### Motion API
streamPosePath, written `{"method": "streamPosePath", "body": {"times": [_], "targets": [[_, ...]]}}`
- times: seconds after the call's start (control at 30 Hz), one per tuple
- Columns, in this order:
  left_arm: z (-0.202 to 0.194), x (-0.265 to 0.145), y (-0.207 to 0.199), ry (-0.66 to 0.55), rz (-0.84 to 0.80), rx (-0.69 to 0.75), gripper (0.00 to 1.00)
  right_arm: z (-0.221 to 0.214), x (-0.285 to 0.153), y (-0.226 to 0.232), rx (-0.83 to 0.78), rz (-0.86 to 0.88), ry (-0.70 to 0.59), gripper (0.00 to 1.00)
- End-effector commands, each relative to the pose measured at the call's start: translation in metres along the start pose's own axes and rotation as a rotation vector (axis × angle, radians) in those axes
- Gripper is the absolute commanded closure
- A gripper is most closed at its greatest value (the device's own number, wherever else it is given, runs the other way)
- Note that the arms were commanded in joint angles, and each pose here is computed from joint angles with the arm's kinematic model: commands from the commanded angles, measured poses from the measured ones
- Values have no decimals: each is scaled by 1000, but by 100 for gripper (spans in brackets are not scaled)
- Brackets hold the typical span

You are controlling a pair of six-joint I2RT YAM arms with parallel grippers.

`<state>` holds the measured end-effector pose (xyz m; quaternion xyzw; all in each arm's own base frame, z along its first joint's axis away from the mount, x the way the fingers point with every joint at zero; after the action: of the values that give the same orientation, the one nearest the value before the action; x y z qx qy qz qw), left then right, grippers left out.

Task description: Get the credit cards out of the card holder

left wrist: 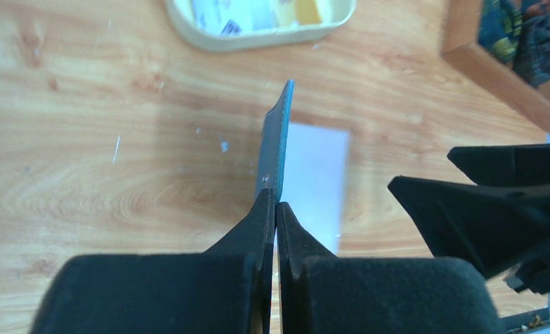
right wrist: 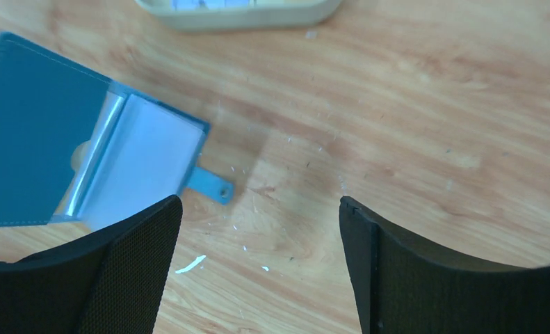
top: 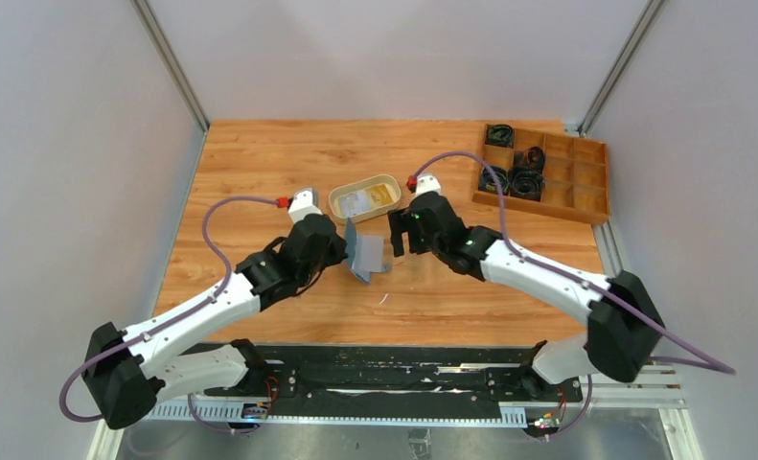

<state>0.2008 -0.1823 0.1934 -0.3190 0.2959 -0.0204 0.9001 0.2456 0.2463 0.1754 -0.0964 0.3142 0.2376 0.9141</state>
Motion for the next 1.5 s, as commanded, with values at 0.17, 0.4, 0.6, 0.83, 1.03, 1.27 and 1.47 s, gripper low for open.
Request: {"method": "streamPosePath", "body": {"times": [0.17,0.4,0.6,0.83,1.03,1.27,1.47], "targets": [[72,-40,-74,-83,-97,206,100,51,-72,-26,120,-61,-345,8],[102,-59,-121,-70,-224,162,100,80,-90,-21,271,382,-628,8],[118,-54,-130,-80,-294,61,100,96,-94,-48,459,624,-782,8],[121,-44,-143,-87,-340,70,100,123,-90,-57,679,1074,-875,11],[136,-53,-151,-135,-362,64,100,131,-81,-45,654,1128,-837,12],[143,-56,-155,-165,-384,41,100,144,-83,-30,652,1205,-811,12],[147,-55,-160,-192,-389,25,100,144,-74,-7,673,1259,-760,12]]}}
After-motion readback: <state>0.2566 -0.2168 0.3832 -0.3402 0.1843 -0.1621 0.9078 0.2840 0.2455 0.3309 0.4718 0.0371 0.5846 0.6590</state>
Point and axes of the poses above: each gripper's point midway between its finger pads, its own x axis out along the fingers, its own y axis along the line the jaws close on, z = x × y, the point moved 7 cm from there along -x, back along the fingers, and after that the axes turned 10 degrees about -x, right-handed, at the moved point
